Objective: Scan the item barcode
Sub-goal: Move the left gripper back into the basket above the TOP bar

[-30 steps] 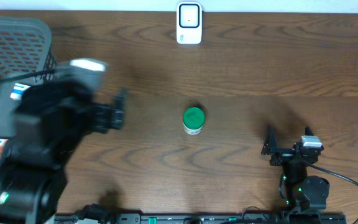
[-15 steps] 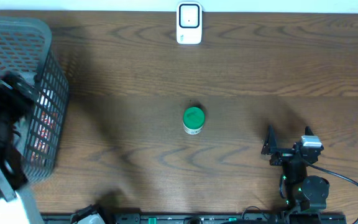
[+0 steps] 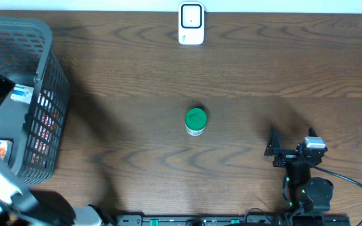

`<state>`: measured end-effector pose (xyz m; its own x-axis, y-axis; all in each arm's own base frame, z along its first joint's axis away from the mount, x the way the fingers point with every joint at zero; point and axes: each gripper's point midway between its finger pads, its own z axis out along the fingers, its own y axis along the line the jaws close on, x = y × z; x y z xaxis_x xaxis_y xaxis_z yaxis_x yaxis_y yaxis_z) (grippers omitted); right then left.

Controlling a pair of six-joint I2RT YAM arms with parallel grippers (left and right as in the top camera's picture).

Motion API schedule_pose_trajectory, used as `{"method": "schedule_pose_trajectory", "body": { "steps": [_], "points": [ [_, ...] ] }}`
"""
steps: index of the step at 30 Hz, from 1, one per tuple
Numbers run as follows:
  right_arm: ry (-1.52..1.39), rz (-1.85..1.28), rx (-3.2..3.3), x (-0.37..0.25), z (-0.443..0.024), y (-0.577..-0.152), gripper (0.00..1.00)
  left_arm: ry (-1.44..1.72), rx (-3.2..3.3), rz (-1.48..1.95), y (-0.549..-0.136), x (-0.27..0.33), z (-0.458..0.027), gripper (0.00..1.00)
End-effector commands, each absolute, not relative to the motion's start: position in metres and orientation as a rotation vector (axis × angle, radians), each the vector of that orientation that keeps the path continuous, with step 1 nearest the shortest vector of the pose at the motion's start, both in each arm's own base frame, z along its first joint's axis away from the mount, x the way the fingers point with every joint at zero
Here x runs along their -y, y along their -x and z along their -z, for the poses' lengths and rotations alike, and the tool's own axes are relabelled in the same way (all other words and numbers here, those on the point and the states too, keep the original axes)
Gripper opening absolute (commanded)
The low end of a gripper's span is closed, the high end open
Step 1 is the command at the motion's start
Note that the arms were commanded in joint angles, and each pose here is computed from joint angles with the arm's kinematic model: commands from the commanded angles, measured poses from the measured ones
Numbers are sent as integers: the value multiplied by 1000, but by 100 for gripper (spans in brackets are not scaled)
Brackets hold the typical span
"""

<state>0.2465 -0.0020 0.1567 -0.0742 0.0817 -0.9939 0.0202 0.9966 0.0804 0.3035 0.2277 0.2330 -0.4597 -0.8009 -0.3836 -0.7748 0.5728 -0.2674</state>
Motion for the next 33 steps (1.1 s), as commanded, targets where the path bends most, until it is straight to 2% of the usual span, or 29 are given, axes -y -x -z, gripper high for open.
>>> {"method": "schedule_pose_trajectory", "body": {
  "steps": [1,19,33],
  "points": [
    [-64,-44,-1644,1,-157,-246,99,1240,-2440,101,-310,-233,-205,98],
    [-64,-44,-1644,1,-157,-246,99,1004,-2799,117,-285,-216,-84,99],
    [-64,-44,-1644,1,-157,-246,99,983,-2835,37,-277,-221,-70,98]
  ]
}}
